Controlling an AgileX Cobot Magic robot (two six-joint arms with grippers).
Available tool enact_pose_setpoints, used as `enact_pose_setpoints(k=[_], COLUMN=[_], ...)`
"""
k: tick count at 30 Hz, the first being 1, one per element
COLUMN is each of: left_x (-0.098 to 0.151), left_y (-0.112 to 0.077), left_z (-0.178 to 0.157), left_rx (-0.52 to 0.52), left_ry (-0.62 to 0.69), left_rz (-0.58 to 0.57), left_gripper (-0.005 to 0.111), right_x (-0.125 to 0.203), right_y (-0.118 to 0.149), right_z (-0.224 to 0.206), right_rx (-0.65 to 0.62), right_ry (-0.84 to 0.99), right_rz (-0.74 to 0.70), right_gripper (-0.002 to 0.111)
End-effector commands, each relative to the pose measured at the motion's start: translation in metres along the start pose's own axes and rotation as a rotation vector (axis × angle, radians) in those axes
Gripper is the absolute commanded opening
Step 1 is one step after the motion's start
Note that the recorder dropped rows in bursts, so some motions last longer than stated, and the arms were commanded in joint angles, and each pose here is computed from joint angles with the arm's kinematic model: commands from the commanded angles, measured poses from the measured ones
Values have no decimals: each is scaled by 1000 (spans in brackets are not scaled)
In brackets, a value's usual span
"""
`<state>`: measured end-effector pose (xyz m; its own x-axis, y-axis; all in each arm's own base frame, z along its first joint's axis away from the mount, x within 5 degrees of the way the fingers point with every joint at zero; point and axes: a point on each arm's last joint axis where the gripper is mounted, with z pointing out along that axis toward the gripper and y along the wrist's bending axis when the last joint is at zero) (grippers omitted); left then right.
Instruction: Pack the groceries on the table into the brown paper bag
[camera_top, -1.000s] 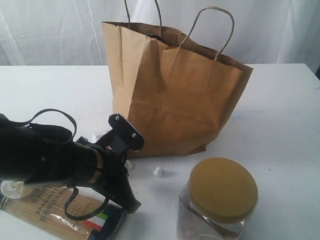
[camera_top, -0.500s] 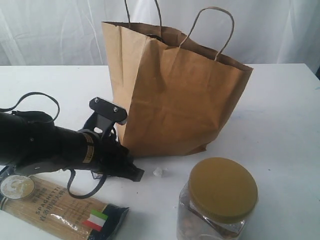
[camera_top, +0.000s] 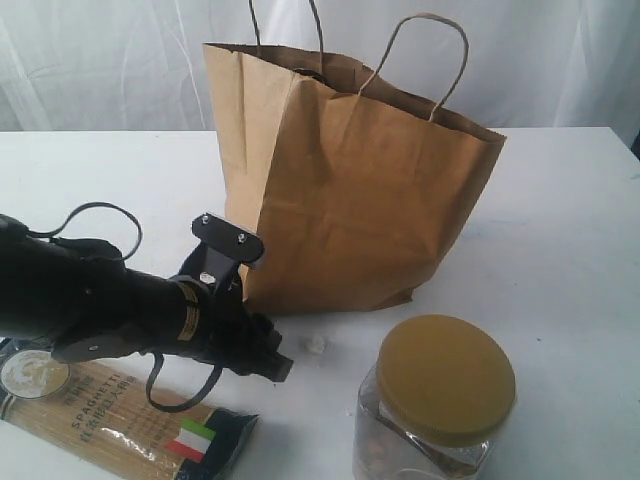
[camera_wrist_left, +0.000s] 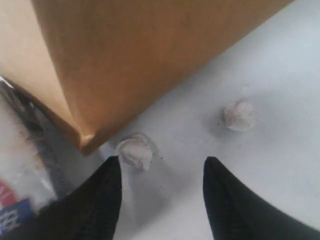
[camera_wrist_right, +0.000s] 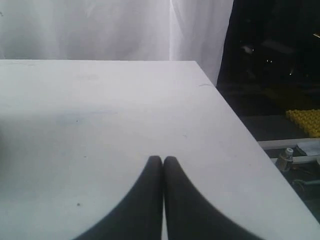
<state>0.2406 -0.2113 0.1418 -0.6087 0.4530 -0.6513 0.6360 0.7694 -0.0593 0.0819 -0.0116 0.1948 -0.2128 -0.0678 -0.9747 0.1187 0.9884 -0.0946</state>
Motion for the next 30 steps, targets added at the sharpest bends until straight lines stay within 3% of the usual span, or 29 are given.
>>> enact_pose_setpoints(k=[1, 12, 22, 24, 29, 30], left_x=[13, 4, 0, 0, 4, 4], left_y=[6, 1, 5, 5, 8, 8], left_z=[6, 11, 27, 27, 26, 26], left_rx=[-57, 9, -35, -40, -63, -66], left_ry=[99, 16, 73, 80, 116, 121], left_rz=[3, 67, 35, 35, 35, 35], left_gripper=[55, 55, 54, 47, 0, 0], right_x=[1, 1, 1, 1, 1, 1], right_y=[0, 0, 0, 0, 0, 0], right_z=[1, 1, 1, 1, 1, 1], right_rx=[6, 6, 6, 6, 6, 6], right_ry=[3, 3, 3, 3, 3, 3], right_rz=[-8, -8, -8, -8, -8, -8], right_gripper=[0, 0, 0, 0, 0, 0])
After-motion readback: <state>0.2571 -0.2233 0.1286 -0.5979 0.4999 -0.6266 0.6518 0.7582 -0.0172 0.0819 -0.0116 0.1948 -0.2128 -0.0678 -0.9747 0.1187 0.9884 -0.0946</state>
